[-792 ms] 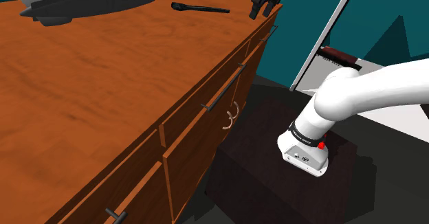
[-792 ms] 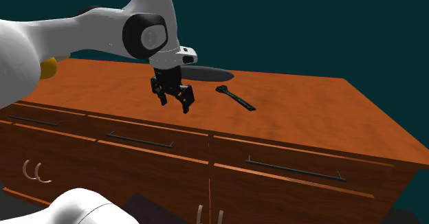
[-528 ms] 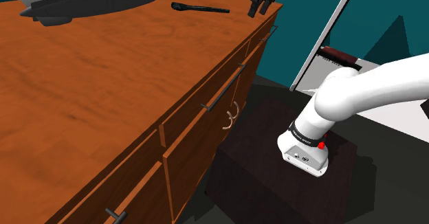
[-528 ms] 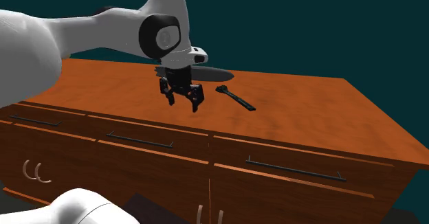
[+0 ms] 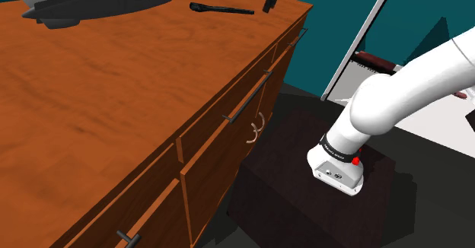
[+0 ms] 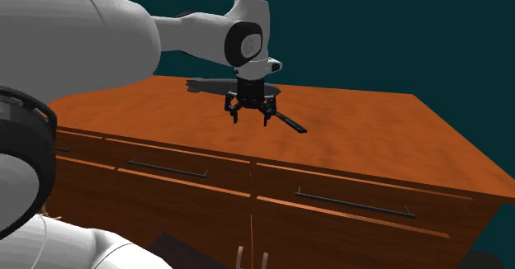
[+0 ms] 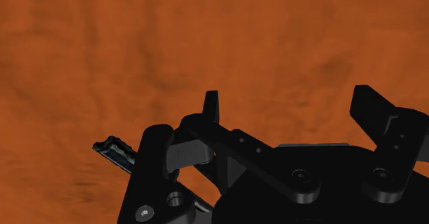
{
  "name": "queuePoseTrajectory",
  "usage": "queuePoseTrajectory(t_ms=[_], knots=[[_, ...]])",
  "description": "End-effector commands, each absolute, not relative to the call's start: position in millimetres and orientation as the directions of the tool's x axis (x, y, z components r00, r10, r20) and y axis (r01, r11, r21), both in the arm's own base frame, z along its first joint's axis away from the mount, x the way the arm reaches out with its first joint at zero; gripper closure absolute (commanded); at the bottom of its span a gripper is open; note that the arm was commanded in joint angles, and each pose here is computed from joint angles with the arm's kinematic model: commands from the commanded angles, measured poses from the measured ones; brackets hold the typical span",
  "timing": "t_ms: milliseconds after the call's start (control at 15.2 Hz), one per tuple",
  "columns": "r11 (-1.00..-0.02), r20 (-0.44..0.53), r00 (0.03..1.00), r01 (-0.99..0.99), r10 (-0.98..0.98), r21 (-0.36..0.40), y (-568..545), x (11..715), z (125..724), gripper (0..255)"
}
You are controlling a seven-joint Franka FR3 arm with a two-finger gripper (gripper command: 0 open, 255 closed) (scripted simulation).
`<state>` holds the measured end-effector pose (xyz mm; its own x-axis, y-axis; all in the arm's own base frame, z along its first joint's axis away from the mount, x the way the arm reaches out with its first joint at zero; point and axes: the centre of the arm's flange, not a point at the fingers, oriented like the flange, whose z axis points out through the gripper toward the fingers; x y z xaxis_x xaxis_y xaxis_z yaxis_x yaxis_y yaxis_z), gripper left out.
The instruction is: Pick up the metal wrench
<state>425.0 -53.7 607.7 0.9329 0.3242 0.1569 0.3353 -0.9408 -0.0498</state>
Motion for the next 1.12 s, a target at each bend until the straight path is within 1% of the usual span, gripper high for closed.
queuePoseTrajectory(t_ms=[0, 462, 1056], knots=[[-0.911, 0.152, 0.904, 0.409, 0.399, -0.043, -62.7, 451.5, 604.8, 0], [-0.776, 0.136, 0.772, 0.63, 0.621, -0.029, -80.3, 547.0, 596.1, 0], [-0.534, 0.111, 0.532, 0.845, 0.839, -0.018, -66.9, 667.9, 584.3, 0]])
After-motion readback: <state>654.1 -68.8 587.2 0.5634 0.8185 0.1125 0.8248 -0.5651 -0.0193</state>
